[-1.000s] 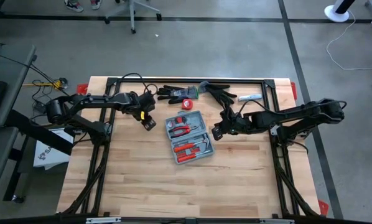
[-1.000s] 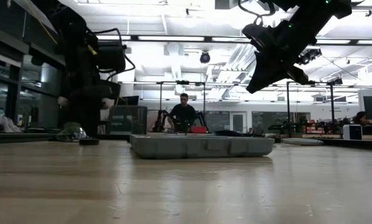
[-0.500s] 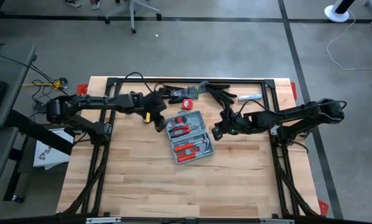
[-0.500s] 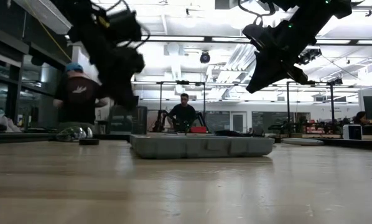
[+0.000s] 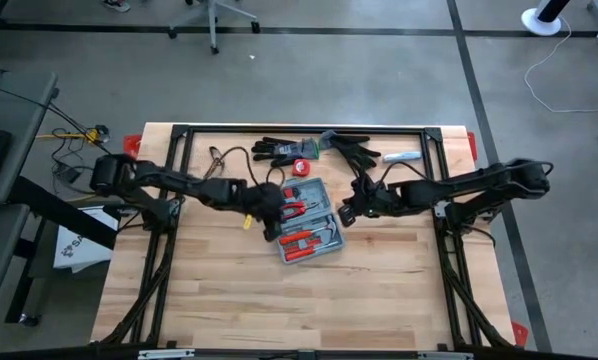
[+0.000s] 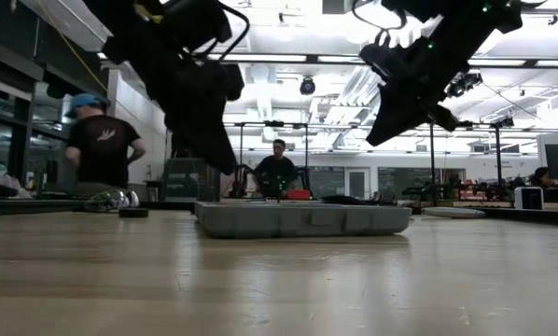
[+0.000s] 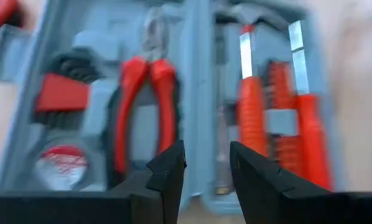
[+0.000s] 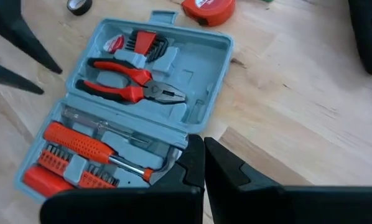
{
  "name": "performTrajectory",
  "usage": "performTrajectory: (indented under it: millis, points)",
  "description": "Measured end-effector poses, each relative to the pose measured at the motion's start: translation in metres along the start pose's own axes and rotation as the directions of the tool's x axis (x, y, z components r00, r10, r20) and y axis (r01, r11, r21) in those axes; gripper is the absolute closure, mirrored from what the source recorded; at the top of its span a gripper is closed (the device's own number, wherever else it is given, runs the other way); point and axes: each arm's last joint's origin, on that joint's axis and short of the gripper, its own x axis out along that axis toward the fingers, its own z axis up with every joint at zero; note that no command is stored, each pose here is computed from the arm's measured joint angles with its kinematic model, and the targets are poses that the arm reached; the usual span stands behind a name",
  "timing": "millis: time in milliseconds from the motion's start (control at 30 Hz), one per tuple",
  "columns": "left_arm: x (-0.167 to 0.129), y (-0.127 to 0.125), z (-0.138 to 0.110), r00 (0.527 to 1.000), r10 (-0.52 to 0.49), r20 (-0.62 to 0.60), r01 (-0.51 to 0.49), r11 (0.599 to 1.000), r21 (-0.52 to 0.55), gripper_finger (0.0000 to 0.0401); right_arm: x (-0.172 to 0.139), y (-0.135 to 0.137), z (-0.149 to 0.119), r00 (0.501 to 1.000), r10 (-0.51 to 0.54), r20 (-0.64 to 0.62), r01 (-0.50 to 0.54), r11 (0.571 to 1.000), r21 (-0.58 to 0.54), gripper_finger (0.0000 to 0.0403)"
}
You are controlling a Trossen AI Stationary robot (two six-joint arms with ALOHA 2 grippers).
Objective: Prefit tool cases
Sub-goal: Remove the orange pliers from the gray tool box
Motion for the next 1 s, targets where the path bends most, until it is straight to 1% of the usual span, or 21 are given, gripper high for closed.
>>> performTrajectory:
  millis: [100, 200, 267, 300, 400, 500, 667, 1000]
  points:
    - [0.002, 0.001, 0.01, 0.997, 0.068, 0.02, -0.068, 0.998, 0.015, 0.0282, 0.01, 0.004, -0.003, 0.999, 0.019, -0.029, -0.019, 1.0, -0.001, 0.0403]
    - [0.002, 0.004, 0.024, 0.991, 0.122, 0.058, -0.126, 0.99, 0.064, 0.0282, 0.021, 0.009, -0.007, 0.997, 0.051, -0.055, -0.05, 0.999, 0.003, 0.0403]
    - [0.005, 0.011, 0.03, 0.989, 0.144, 0.043, -0.147, 0.985, 0.089, 0.0282, 0.027, 0.012, -0.009, 0.995, 0.073, -0.068, -0.073, 0.997, 0.005, 0.0403]
    - [0.008, 0.016, 0.031, 0.988, 0.153, 0.013, -0.153, 0.984, 0.091, 0.0282, 0.029, 0.013, -0.009, 0.995, 0.079, -0.068, -0.079, 0.997, 0.009, 0.0403]
    - [0.018, 0.031, 0.028, 0.985, 0.144, -0.097, -0.138, 0.988, 0.07, 0.0282, 0.03, 0.017, -0.007, 0.993, 0.115, -0.036, -0.114, 0.993, 0.028, 0.0403]
    - [0.025, 0.041, 0.026, 0.98, 0.131, -0.15, -0.121, 0.99, 0.077, 0.0282, 0.028, 0.018, -0.004, 0.99, 0.138, -0.018, -0.138, 0.99, 0.009, 0.0403]
    - [0.027, 0.046, 0.025, 0.973, 0.116, -0.199, -0.105, 0.992, 0.065, 0.0275, 0.027, 0.019, -0.004, 0.988, 0.152, -0.033, -0.152, 0.988, 0.005, 0.0403]
    - [0.027, 0.046, 0.021, 0.966, 0.104, -0.236, -0.091, 0.994, 0.064, 0.0249, 0.027, 0.018, -0.005, 0.988, 0.148, -0.036, -0.149, 0.989, -0.021, 0.0403]
